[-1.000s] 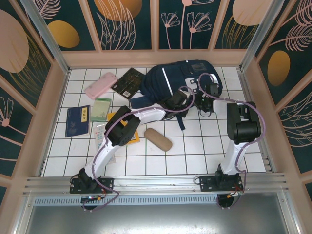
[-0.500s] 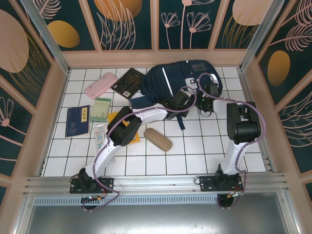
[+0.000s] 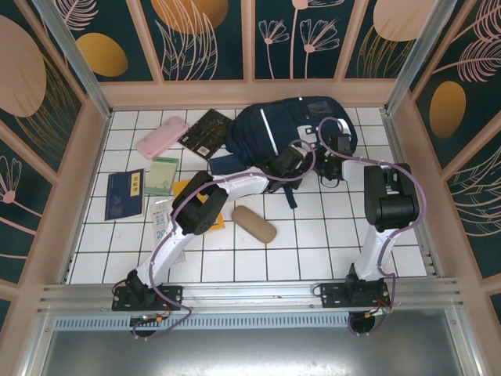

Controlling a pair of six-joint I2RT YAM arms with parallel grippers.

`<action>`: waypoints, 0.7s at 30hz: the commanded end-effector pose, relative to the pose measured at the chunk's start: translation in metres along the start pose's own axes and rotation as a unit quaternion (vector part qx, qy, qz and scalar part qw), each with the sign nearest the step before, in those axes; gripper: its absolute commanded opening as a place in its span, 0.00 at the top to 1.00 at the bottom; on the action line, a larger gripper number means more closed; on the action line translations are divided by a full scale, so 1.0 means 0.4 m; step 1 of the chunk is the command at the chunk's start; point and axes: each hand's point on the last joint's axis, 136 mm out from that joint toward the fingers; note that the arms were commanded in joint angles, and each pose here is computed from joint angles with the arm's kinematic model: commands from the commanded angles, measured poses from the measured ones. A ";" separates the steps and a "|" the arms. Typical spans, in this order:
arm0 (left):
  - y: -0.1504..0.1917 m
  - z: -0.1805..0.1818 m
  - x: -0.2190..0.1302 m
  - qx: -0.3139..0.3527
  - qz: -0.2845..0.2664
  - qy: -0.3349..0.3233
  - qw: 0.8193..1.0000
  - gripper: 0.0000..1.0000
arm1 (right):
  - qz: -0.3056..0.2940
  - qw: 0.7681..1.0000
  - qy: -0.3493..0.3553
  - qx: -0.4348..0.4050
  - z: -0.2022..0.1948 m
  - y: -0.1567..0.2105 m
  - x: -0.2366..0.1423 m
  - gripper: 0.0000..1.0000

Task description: Pack the student bag

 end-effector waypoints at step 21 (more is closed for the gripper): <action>0.018 0.201 -0.169 -0.054 0.039 -0.164 0.984 1.00 | -0.038 0.997 -0.002 0.062 -0.067 -0.065 -0.095 1.00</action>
Point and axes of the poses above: each hand's point on the last joint's axis, 136 mm out from that joint toward the fingers, its own x axis out along the fingers, its own z axis along the line the jaws close on, y = z × x, and after that the axes turned 6 degrees about x, right-handed
